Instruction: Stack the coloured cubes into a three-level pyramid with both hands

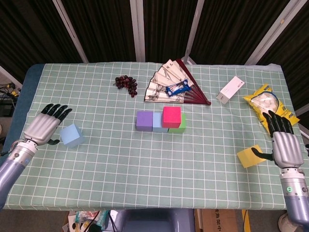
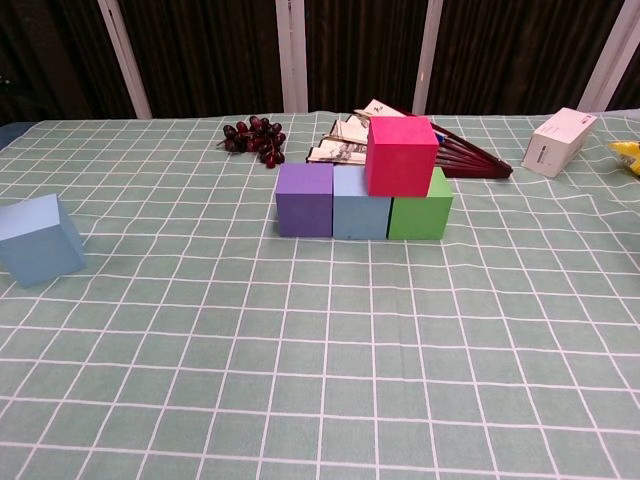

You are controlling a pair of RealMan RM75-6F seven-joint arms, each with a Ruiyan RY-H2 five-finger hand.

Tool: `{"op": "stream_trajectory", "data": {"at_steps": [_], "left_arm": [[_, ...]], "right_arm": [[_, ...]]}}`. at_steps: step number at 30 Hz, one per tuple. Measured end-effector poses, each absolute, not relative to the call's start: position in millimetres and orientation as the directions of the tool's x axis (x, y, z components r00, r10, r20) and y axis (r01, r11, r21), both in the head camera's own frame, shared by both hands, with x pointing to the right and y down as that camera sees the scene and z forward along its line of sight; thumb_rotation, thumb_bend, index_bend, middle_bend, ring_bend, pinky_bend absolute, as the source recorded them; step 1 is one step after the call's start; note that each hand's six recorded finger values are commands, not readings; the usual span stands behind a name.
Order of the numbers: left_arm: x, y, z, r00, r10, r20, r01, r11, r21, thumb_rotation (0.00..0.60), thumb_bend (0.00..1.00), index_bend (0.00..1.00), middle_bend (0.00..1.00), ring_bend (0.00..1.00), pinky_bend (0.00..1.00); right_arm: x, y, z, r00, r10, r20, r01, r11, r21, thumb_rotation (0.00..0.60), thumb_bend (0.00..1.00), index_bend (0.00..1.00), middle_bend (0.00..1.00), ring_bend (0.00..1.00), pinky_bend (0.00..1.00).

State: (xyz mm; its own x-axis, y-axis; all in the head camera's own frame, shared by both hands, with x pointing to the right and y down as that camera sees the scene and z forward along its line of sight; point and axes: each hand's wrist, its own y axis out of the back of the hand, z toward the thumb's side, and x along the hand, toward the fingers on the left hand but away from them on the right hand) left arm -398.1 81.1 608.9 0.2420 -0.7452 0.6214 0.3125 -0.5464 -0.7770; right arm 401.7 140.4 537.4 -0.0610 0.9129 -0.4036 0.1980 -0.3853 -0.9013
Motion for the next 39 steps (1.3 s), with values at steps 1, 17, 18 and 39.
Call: {"op": "stream_trajectory", "data": {"at_steps": [1,17,18,39], "left_arm": [[-401.6,81.0,611.3,0.241,-0.742,0.626,0.325,-0.546,-0.772,0.6,0.01,0.0,0.04,0.05,0.06],[-430.5,91.8,663.5,0.281,-0.653,0.703,0.47,-0.545,-0.694,0.6,0.01,0.0,0.03,0.05,0.06],[-430.2,92.3,666.7,0.283,-0.651,0.704,0.466,-0.548,-0.695,0.6,0.02,0.0,0.03,0.05,0.06],[-366.3,98.6,694.6,0.374,-0.669,0.643,0.342,-0.545,-0.766,0.6,0.11,0.0,0.03,0.05,0.06]], "right_arm": [[402.0,140.7,538.4,-0.062,0.912,-0.405,0.194,-0.387,-0.902,0.6,0.18,0.0,0.01,0.0,0.0],[407.4,144.8,556.3,-0.093,0.906,-0.413,0.145,-0.398,-0.906,0.6,0.18,0.0,0.01,0.0,0.0],[407.4,145.0,556.8,-0.094,0.905,-0.414,0.145,-0.399,-0.905,0.6,0.18,0.0,0.01,0.0,0.0],[408.1,144.0,553.3,-0.098,0.904,-0.416,0.196,-0.392,-0.899,0.6,0.18,0.0,0.01,0.0,0.0]]}}
